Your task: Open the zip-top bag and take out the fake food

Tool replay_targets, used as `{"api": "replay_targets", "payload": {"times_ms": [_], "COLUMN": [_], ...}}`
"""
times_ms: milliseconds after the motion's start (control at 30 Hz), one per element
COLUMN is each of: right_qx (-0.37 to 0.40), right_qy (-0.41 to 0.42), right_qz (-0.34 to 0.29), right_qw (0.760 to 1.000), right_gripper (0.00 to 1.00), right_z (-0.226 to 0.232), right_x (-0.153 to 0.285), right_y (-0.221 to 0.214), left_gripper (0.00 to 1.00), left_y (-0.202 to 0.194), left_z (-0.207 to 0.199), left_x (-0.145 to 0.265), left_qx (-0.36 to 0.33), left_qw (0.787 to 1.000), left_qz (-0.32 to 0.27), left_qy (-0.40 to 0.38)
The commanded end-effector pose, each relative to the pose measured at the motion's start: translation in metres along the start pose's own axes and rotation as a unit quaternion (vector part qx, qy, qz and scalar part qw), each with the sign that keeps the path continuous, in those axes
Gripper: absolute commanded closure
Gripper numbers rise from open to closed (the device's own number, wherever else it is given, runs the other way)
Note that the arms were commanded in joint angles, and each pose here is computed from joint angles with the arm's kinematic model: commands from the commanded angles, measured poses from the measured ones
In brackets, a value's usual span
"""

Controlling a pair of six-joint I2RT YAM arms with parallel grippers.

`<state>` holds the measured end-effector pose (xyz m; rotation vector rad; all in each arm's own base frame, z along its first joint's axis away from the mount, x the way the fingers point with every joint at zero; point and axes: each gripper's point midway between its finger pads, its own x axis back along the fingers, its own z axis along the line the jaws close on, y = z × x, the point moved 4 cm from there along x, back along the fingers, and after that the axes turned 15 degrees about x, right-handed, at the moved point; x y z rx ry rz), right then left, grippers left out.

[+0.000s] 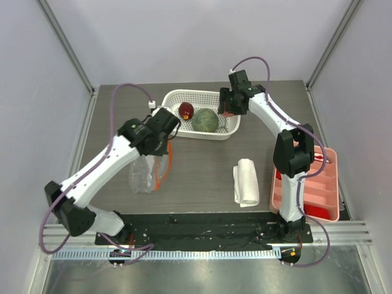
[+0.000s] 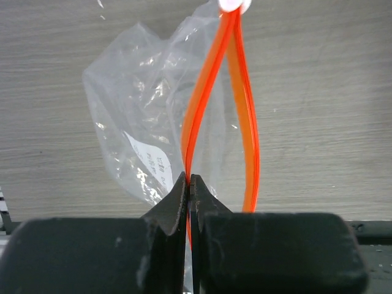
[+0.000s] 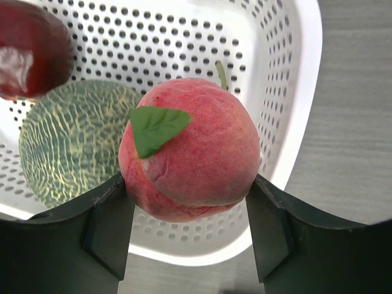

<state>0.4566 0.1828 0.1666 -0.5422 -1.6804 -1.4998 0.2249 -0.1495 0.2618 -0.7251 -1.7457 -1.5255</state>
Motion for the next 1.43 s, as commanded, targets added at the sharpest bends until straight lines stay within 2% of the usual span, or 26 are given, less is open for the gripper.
{"api": "replay_targets", "payload": {"times_ms": [0,100,133,167,200,233,300,333,367,400,467,667,700,733,833,867,933,967,1067,1133,1167,1200,1300,1367,1400], "right_qx": [0.022,0.021,0.022,0.022,0.023,0.023,0.023,0.023,0.024,0.023,0.019,-0.024,-0.028,-0.033,-0.022,-0.026,-0.026,-0.034,-0.037,-0.04,-0.033,-0.034,-0.04,-0.041,-0.038], "right_qy": [-0.01,-0.013,-0.014,-0.015,-0.02,-0.022,-0.028,-0.028,-0.028,-0.028,-0.027,-0.038,-0.034,-0.025,-0.028,-0.028,-0.021,-0.013,-0.003,0.017,0.029,0.039,0.074,0.105,0.12], "right_qz": [-0.07,-0.058,-0.058,-0.061,-0.057,-0.058,-0.062,-0.063,-0.062,-0.059,-0.055,-0.022,-0.01,-0.027,0.0,-0.028,-0.029,-0.062,-0.091,-0.152,-0.175,-0.223,-0.306,-0.322,-0.33], "right_qw": [0.997,0.998,0.998,0.998,0.998,0.998,0.997,0.997,0.997,0.998,0.998,0.999,0.999,0.999,0.999,0.999,0.999,0.997,0.995,0.987,0.984,0.973,0.948,0.94,0.936], "right_gripper": [0.39,0.28,0.26,0.2,0.18,0.17,0.14,0.1,0.09,0.08,0.07,0.04,0.02,0.0,0.0,0.0,0.0,0.0,0.0,0.0,0.0,0.0,0.0,0.0,0.0], "right_z": [-0.003,-0.003,-0.003,-0.003,-0.005,-0.005,-0.007,-0.006,-0.007,-0.007,-0.006,-0.008,-0.006,-0.003,0.005,0.005,0.009,0.008,0.006,0.005,0.006,0.004,0.008,0.014,0.018], "right_x": [0.008,-0.001,-0.001,-0.003,-0.002,-0.002,0.001,0.003,0.002,0.004,0.007,0.052,0.059,0.086,0.108,0.139,0.16,0.192,0.232,0.282,0.299,0.332,0.384,0.407,0.416], "right_y": [0.045,0.048,0.049,0.053,0.053,0.054,0.058,0.058,0.058,0.056,0.056,0.036,0.028,0.03,-0.005,-0.002,-0.016,-0.016,-0.029,-0.031,-0.03,-0.031,-0.03,-0.027,-0.025], "left_gripper": [1.0,1.0,0.93,0.87,0.77,0.62,0.48,0.38,0.17,0.11,0.05,0.01,0.01,0.01,0.01,0.01,0.0,0.0,0.0,0.0,0.0,0.0,0.0,0.0,0.0], "left_y": [-0.012,-0.007,-0.006,-0.006,-0.001,-0.001,0.004,0.006,0.007,0.008,0.008,0.014,0.016,0.022,0.03,0.033,0.043,0.052,0.075,0.088,0.101,0.107,0.124,0.127,0.13], "left_z": [-0.022,-0.036,-0.039,-0.04,-0.043,-0.045,-0.05,-0.052,-0.054,-0.055,-0.059,-0.074,-0.076,-0.081,-0.089,-0.089,-0.086,-0.086,-0.08,-0.077,-0.073,-0.071,-0.066,-0.064,-0.063], "left_x": [-0.038,-0.048,-0.052,-0.053,-0.051,-0.051,-0.046,-0.042,-0.039,-0.036,-0.027,0.017,0.035,0.044,0.079,0.088,0.109,0.122,0.162,0.181,0.202,0.211,0.239,0.25,0.259], "left_qx": [-0.026,-0.02,-0.021,-0.022,-0.02,-0.02,-0.014,-0.01,-0.007,-0.004,0.006,0.072,0.084,0.098,0.133,0.146,0.158,0.164,0.162,0.152,0.151,0.149,0.146,0.144,0.149], "left_qw": [0.999,0.999,0.999,0.999,0.999,0.999,0.999,0.998,0.998,0.997,0.995,0.975,0.965,0.956,0.923,0.914,0.899,0.889,0.864,0.854,0.841,0.835,0.817,0.804,0.791], "left_qz": [0.031,0.025,0.027,0.028,0.024,0.025,0.019,0.019,0.018,0.021,0.03,0.023,0.022,0.009,-0.004,-0.009,-0.033,-0.052,-0.104,-0.136,-0.163,-0.176,-0.215,-0.227,-0.238], "left_qy": [-0.007,-0.024,-0.021,-0.02,-0.025,-0.03,-0.043,-0.054,-0.063,-0.069,-0.091,-0.208,-0.248,-0.277,-0.362,-0.377,-0.408,-0.425,-0.466,-0.478,-0.494,-0.499,-0.516,-0.531,-0.544]}}
